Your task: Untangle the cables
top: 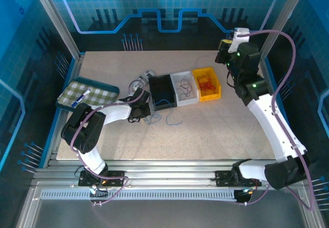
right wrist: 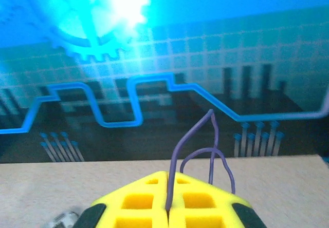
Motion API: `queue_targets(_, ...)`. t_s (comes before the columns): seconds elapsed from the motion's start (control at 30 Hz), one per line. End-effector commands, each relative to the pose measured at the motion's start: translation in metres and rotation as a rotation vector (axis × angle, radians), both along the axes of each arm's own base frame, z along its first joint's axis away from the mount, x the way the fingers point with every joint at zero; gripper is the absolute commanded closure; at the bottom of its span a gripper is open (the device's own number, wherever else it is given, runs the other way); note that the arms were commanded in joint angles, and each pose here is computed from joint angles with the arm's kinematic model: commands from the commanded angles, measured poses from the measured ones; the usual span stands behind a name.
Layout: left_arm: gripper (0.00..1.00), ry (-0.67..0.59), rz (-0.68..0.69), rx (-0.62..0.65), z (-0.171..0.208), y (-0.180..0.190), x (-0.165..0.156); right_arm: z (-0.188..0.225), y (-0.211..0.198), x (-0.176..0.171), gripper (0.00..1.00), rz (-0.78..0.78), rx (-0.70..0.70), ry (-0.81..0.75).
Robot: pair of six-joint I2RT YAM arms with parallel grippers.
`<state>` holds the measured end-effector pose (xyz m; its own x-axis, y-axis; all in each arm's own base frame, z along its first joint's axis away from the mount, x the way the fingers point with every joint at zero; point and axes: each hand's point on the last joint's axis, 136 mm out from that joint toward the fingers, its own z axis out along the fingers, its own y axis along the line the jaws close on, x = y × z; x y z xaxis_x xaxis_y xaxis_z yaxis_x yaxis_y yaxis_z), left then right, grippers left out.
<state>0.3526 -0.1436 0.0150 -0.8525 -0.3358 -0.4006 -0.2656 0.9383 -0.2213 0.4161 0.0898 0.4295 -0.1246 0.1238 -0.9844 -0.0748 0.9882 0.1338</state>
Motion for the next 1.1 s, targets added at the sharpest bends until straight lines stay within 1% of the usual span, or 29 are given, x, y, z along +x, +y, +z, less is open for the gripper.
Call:
queue_targets(0.0, 1.0, -0.024, 0.013, 0.034, -0.002, 0.006, 0.002, 0.002, 0.037, 0.018, 1.0, 0.127, -0.018, -0.001)
queue_targets(0.1, 1.0, -0.022, 0.016, 0.041, -0.002, 0.007, 0.001, -0.013, 0.06, 0.04, 1.0, 0.18, -0.015, 0.04)
queue_targets(0.27, 1.0, -0.032, 0.023, 0.053, 0.002, 0.009, 0.0, -0.047, 0.07, 0.071, 1.0, 0.162, -0.048, 0.114)
queue_targets(0.33, 1.0, -0.037, 0.024, 0.06, 0.004, 0.01, -0.001, -0.059, 0.073, 0.075, 1.0, 0.171, -0.055, 0.141)
queue_targets(0.5, 1.0, -0.042, 0.026, 0.067, 0.005, 0.012, -0.003, -0.07, 0.081, 0.071, 1.0, 0.196, -0.061, 0.158)
queue_targets(0.6, 1.0, -0.042, 0.021, 0.065, 0.005, 0.011, -0.002, -0.054, 0.078, 0.069, 1.0, 0.181, -0.07, 0.115)
queue_targets(0.73, 1.0, -0.034, 0.019, 0.066, 0.002, 0.01, -0.001, -0.016, 0.073, 0.064, 1.0, 0.167, -0.078, 0.026)
queue_targets(0.83, 1.0, -0.033, 0.022, 0.066, 0.002, 0.01, -0.001, 0.005, 0.074, 0.061, 1.0, 0.176, -0.075, -0.02)
queue_targets(1.07, 1.0, -0.029, 0.025, 0.067, 0.0, 0.01, -0.001, 0.022, 0.074, 0.054, 1.0, 0.19, -0.059, -0.057)
